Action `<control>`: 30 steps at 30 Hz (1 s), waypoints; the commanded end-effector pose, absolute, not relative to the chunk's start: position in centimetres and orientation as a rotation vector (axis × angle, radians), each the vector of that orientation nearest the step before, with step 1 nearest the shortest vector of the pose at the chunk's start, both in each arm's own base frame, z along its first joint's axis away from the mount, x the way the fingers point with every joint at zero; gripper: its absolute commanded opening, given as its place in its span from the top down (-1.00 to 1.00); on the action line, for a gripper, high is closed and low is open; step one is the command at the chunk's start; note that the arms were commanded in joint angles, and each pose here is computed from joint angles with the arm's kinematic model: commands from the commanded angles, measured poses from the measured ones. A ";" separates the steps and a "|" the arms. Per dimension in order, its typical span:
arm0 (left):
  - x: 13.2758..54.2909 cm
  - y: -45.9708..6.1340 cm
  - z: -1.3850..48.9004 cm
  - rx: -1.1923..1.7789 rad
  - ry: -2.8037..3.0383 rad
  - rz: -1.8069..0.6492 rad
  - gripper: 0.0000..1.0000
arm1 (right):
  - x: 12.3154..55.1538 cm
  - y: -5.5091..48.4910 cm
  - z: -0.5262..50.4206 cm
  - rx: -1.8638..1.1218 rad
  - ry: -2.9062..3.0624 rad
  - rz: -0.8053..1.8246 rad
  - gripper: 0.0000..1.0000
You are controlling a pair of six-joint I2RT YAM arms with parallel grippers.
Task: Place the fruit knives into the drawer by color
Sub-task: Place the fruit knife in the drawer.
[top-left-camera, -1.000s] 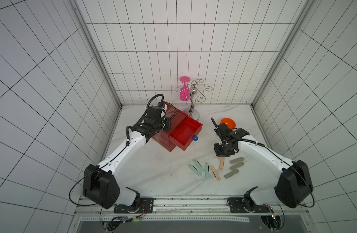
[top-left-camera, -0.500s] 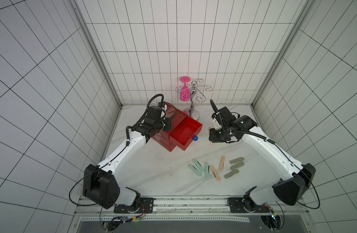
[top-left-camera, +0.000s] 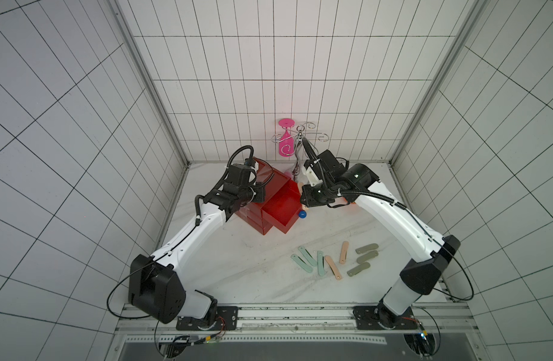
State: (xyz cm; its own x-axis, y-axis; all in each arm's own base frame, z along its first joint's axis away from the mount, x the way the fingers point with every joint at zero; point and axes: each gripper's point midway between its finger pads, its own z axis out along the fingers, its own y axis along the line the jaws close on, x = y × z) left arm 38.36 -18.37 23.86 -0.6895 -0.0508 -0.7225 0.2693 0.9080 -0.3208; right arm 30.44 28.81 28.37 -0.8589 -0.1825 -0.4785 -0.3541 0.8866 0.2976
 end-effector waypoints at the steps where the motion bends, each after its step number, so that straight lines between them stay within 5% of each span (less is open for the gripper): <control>1: 36.0 -17.4 19.0 0.161 2.481 -0.460 1.00 | 31.2 30.8 31.0 -0.378 2.546 0.609 0.58; 30: 35.9 -17.6 18.7 0.164 2.490 -0.475 1.00 | 30.6 35.6 25.5 -0.489 2.666 0.585 0.59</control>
